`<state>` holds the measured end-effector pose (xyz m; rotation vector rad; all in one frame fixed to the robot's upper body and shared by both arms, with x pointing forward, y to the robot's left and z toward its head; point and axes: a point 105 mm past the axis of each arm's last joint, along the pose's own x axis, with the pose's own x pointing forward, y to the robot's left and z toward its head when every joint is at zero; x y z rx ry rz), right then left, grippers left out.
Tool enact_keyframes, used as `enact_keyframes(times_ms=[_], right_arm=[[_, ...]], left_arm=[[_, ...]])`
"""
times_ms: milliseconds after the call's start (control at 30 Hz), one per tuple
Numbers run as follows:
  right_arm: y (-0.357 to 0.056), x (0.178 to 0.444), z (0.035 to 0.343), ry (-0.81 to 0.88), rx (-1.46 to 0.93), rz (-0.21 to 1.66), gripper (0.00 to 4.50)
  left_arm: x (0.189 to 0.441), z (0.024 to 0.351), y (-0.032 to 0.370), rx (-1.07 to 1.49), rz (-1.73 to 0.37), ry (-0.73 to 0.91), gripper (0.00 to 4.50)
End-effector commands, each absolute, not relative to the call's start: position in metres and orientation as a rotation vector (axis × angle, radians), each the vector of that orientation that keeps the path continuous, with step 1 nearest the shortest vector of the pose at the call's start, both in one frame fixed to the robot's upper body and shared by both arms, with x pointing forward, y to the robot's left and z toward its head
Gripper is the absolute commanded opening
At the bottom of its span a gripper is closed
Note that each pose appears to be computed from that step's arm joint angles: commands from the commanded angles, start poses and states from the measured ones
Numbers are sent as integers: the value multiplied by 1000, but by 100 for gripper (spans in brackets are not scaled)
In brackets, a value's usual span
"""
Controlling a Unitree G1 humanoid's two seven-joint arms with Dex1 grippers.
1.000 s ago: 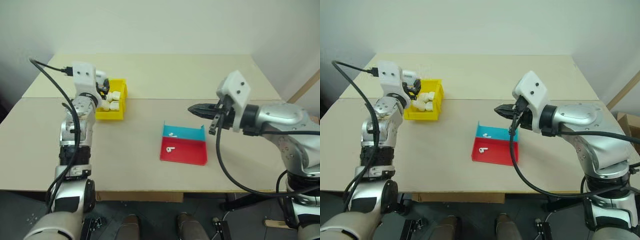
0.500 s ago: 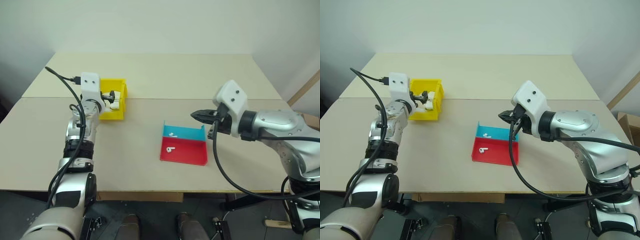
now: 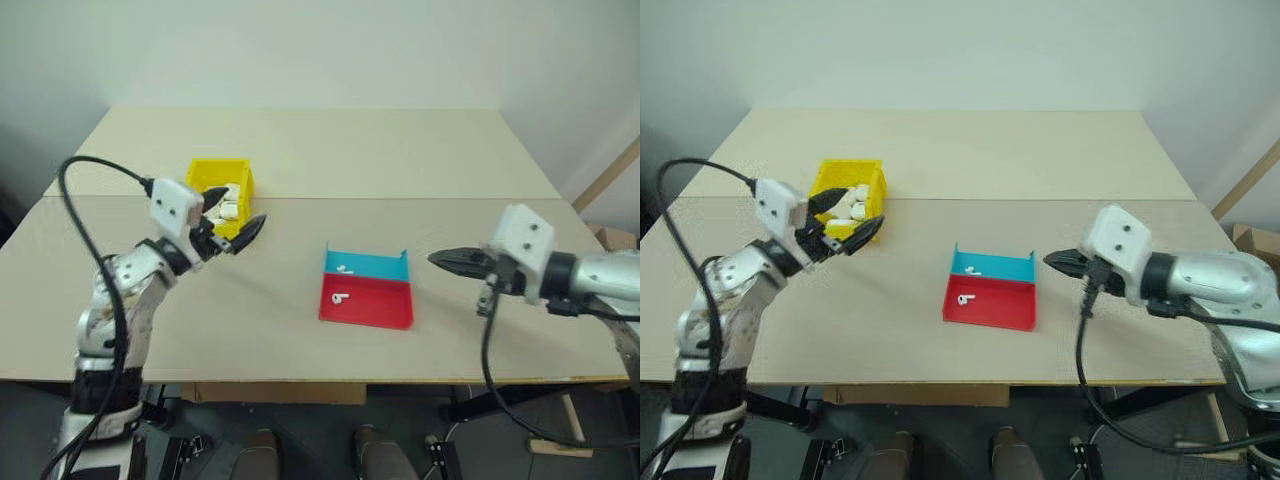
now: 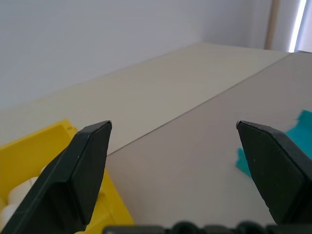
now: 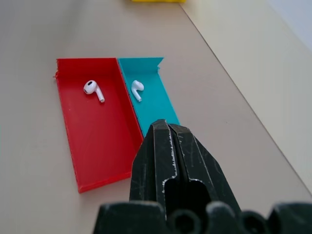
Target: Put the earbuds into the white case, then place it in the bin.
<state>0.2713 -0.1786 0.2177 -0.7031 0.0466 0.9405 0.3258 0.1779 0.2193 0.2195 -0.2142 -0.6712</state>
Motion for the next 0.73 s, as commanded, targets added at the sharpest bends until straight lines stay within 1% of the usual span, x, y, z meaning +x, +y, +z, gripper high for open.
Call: enact_keyframes(times_ms=[33, 167, 300, 567, 733], right_arm=[[-198, 259, 232, -33, -817, 964, 0], [-218, 253, 225, 9, -840, 975, 0], [-226, 253, 218, 42, -847, 981, 0], [-225, 252, 208, 60, -844, 987, 0], [-225, 258, 212, 50, -846, 977, 0]], left_arm=[[285, 226, 184, 263, -819, -217, 446], [251, 206, 200, 292, -923, -103, 446], [231, 194, 209, 336, -957, -25, 446], [227, 193, 212, 379, -896, -25, 446], [223, 193, 209, 347, -901, -9, 446]])
